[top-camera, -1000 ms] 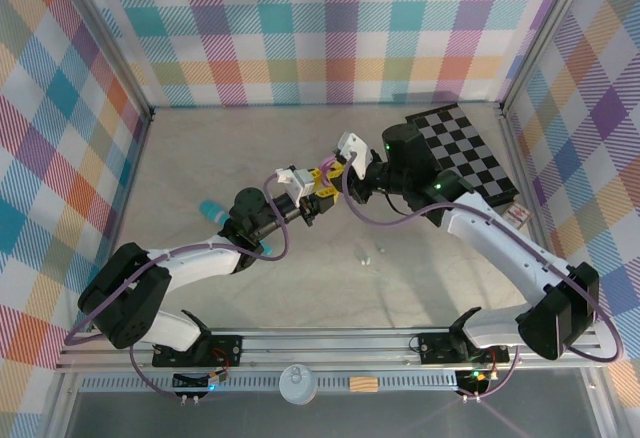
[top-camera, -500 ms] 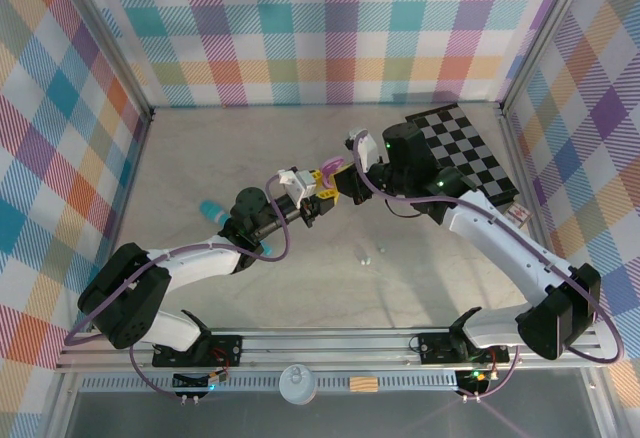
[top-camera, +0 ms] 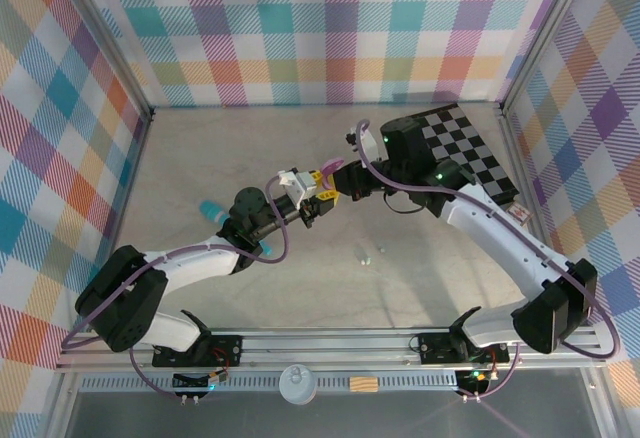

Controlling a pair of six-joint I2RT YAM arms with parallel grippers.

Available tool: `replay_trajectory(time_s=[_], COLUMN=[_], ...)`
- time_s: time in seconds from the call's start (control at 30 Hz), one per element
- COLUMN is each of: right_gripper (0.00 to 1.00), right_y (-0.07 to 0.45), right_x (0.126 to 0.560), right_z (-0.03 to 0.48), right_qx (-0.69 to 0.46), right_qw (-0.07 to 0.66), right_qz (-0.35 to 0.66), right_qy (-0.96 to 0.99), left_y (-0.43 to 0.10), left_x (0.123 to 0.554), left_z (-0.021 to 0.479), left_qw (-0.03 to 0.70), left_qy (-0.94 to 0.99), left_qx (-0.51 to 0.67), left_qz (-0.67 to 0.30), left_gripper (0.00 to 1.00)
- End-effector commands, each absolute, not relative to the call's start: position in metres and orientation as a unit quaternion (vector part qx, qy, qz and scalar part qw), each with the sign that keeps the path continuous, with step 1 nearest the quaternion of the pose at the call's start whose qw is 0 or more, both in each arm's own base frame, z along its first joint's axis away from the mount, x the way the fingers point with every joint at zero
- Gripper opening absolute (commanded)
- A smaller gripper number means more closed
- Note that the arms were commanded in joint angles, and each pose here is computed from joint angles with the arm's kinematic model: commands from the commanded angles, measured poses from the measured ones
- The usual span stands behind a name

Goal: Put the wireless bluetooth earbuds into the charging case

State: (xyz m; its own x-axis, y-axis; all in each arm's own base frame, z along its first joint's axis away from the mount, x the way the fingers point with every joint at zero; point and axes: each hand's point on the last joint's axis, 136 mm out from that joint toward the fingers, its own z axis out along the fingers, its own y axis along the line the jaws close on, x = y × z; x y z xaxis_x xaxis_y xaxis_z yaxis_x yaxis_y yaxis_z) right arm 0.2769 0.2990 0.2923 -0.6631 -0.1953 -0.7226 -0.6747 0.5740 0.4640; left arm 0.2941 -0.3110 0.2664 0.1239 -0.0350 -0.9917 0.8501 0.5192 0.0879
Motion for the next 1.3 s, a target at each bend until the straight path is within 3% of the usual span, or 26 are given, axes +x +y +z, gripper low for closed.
replay_trajectory(time_s=[0.0, 0.1, 0.3, 0.63, 0.8, 1.1, 1.27], right_gripper=[0.11, 0.14, 0.32, 0.51, 0.71, 0.73, 0.74], right_y=[0.299, 0.301, 0.297, 0.282, 0.273, 0.28, 0.28], right_x=[0.274, 0.276, 0.279, 0.262, 0.283, 0.325, 0.319], right_z=[0.284, 0.288, 0.297, 0.346, 0.357, 0.333, 0.312], right_qx=[-0.247, -0.245, -0.255, -0.305, -0.275, -0.237, -0.25], right_qw=[0.275, 0.278, 0.299, 0.396, 0.416, 0.354, 0.331], right_qz=[0.384, 0.387, 0.372, 0.373, 0.354, 0.341, 0.336], right_qy=[0.846, 0.844, 0.841, 0.782, 0.791, 0.838, 0.846], left_y=[-0.31, -0.31, -0.307, -0.306, -0.309, -0.304, -0.301], left_x=[0.286, 0.286, 0.286, 0.288, 0.282, 0.275, 0.281], left_z=[0.297, 0.294, 0.294, 0.293, 0.291, 0.288, 0.295], left_qw=[0.691, 0.689, 0.69, 0.693, 0.687, 0.686, 0.693], left_qy=[0.53, 0.532, 0.535, 0.532, 0.525, 0.524, 0.531], left_qx=[0.359, 0.358, 0.349, 0.341, 0.362, 0.364, 0.347], left_qz=[-0.336, -0.337, -0.34, -0.348, -0.349, -0.349, -0.342], left_gripper=[0.16, 0.16, 0.16, 0.16, 0.16, 0.16, 0.16])
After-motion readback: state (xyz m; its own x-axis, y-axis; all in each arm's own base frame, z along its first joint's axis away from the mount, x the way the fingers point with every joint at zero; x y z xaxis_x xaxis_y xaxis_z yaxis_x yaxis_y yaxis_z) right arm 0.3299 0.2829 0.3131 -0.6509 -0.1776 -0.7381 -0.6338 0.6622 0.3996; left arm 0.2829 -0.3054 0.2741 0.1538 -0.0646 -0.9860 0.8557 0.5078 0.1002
